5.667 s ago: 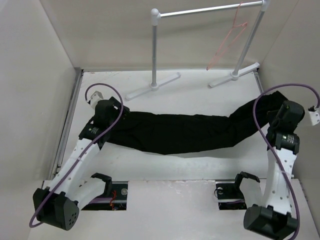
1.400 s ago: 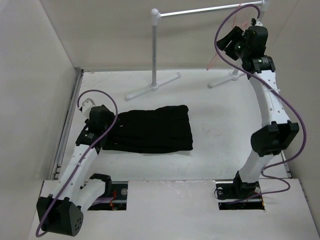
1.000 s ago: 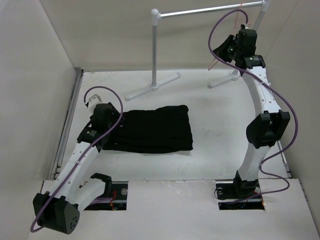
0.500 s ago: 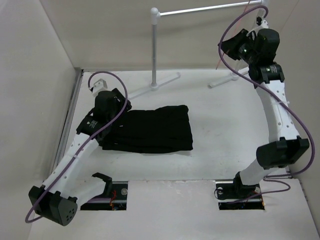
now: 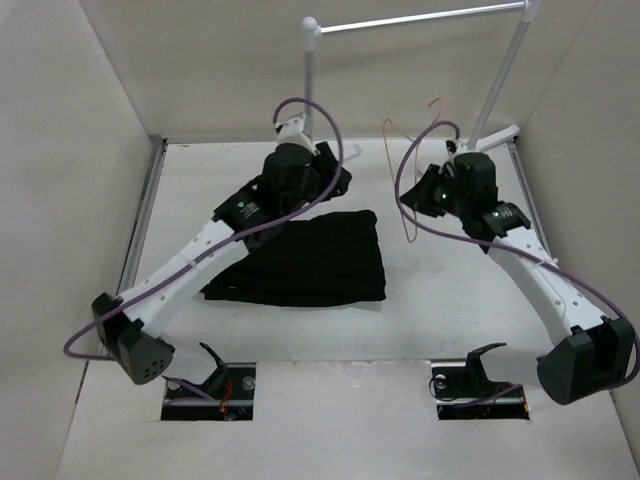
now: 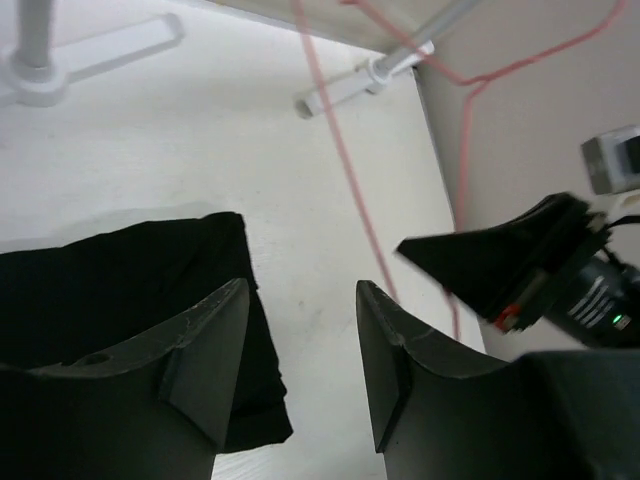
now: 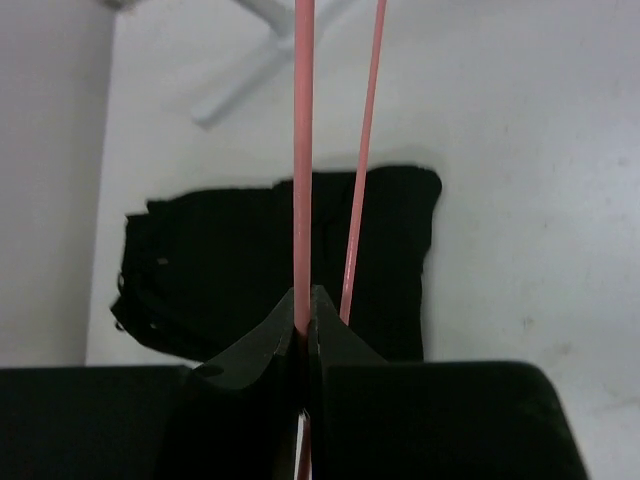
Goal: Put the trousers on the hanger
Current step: Pick up the hanger from the clothesline.
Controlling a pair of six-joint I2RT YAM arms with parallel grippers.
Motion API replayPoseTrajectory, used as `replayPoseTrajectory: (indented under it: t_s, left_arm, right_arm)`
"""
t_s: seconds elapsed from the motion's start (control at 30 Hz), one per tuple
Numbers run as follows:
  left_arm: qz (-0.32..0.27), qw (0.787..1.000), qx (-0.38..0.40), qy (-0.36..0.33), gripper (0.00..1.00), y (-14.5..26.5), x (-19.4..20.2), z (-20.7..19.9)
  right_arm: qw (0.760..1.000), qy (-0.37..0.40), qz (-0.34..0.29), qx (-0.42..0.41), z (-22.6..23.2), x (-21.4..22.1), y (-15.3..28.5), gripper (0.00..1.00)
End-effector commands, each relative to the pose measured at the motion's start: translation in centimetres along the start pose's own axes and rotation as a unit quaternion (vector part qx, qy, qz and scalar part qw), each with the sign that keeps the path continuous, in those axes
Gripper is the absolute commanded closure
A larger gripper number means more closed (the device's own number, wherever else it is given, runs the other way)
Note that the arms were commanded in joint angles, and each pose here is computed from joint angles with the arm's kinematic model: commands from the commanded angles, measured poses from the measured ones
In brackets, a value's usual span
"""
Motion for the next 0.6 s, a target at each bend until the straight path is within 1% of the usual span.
replayPoseTrajectory:
  t_s: [0.0, 0.1, 0.23, 0.3, 0.47, 0.57]
  left_arm:
    - [-0.005, 0.999, 0.026, -0.036, 0.55, -1.9, 1.2, -2.8]
    - [0.011, 0.998, 0.025, -0.064, 0.54, -4.0, 3.9, -4.2]
    - [0.024, 0.994, 0.002, -0.106, 0.52, -6.9, 7.2, -5.0]
    - [0.022, 0.994, -0.003, -0.11, 0.52, -7.9, 8.2, -5.4]
    - [0.014, 0.993, 0.02, -0.113, 0.51, -8.3, 9.6, -7.7]
    - [0.002, 0.993, 0.004, -0.117, 0.51, -9.3, 10.2, -7.7]
  right_arm:
    - [0.999, 0.037, 0.0, 0.028, 0.5, 2.6, 1.6, 0.92]
    - [0.997, 0.049, 0.035, 0.058, 0.1, 5.9, 2.3, 0.92]
    - [0.992, 0.073, 0.061, 0.088, -0.1, 8.8, 3.3, 0.93]
    - [0.989, 0.081, 0.07, 0.1, -0.1, 9.7, 3.7, 0.93]
    - [0.987, 0.087, 0.076, 0.109, -0.2, 10.7, 4.6, 0.93]
    - [0.988, 0.083, 0.075, 0.103, 0.0, 10.7, 5.1, 0.93]
Point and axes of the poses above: each gripper's point midway between its finger pads, its own y axis back along the fingers, its own z axis along the line the jaws close on, x = y × z, the point moved 8 cm from there along y, back along the fingers, and after that the axes turned 5 degrees about y, right-handed, at the moved point
